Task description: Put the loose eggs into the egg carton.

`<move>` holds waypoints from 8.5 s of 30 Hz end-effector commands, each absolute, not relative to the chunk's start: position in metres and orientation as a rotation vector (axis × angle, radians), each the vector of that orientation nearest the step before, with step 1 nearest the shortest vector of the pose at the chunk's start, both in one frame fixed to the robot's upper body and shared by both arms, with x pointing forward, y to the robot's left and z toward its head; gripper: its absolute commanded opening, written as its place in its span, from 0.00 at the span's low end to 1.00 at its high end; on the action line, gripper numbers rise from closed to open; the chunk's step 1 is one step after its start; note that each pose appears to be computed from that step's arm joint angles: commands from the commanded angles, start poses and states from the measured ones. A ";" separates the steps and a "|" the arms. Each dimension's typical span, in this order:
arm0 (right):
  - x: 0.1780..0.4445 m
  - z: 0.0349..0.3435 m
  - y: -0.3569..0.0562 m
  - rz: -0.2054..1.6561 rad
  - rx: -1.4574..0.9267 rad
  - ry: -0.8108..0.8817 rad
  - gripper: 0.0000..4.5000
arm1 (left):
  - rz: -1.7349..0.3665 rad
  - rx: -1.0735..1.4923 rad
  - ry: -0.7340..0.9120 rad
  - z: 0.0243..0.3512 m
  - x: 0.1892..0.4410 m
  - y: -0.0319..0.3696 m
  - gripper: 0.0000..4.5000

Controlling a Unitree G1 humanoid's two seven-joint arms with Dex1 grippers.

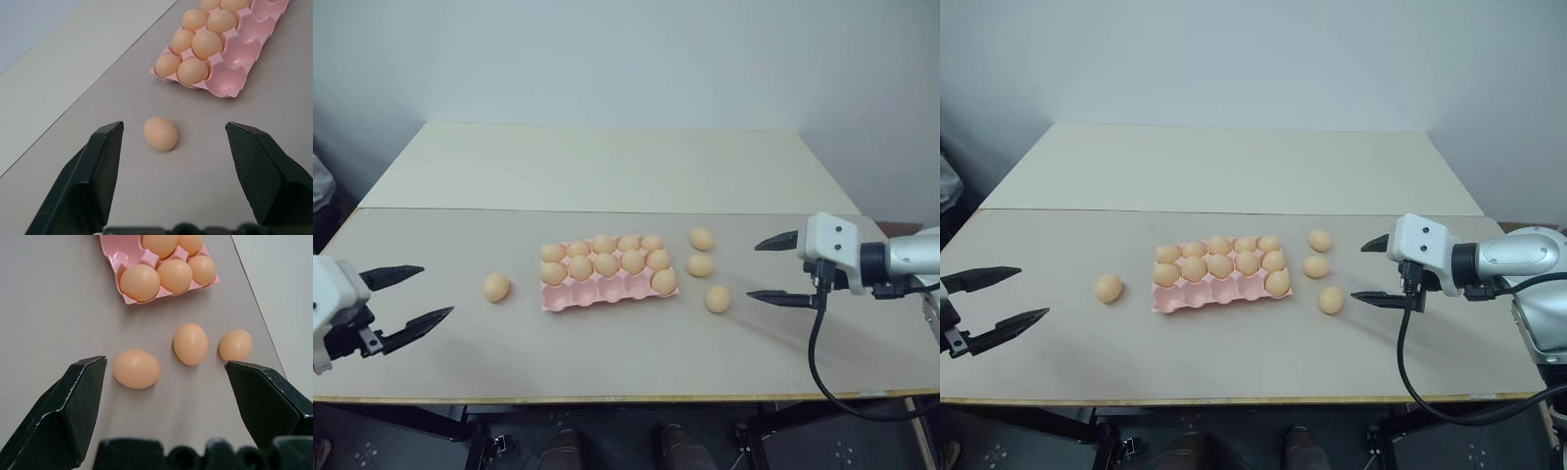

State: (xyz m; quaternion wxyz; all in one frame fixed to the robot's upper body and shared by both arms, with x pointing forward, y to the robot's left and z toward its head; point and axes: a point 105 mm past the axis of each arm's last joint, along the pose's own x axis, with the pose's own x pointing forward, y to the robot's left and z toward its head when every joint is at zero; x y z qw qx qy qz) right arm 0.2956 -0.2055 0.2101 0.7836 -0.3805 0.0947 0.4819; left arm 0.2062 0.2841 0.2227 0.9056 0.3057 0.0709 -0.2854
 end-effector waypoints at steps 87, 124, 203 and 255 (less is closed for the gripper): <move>0.266 0.218 -0.186 0.909 -0.778 0.122 1.00 | -1.240 0.252 -0.172 0.218 0.338 0.107 0.44; 0.256 0.211 -0.192 0.806 -0.763 0.143 1.00 | -1.472 0.406 -0.150 0.188 0.357 0.051 0.86; 0.329 0.128 -0.179 0.868 -0.620 0.332 0.59 | -1.161 0.520 -0.197 0.239 0.255 0.186 0.87; 0.298 0.211 -0.118 1.131 -0.634 -0.001 0.99 | -0.941 0.546 -0.073 0.219 0.248 0.225 0.87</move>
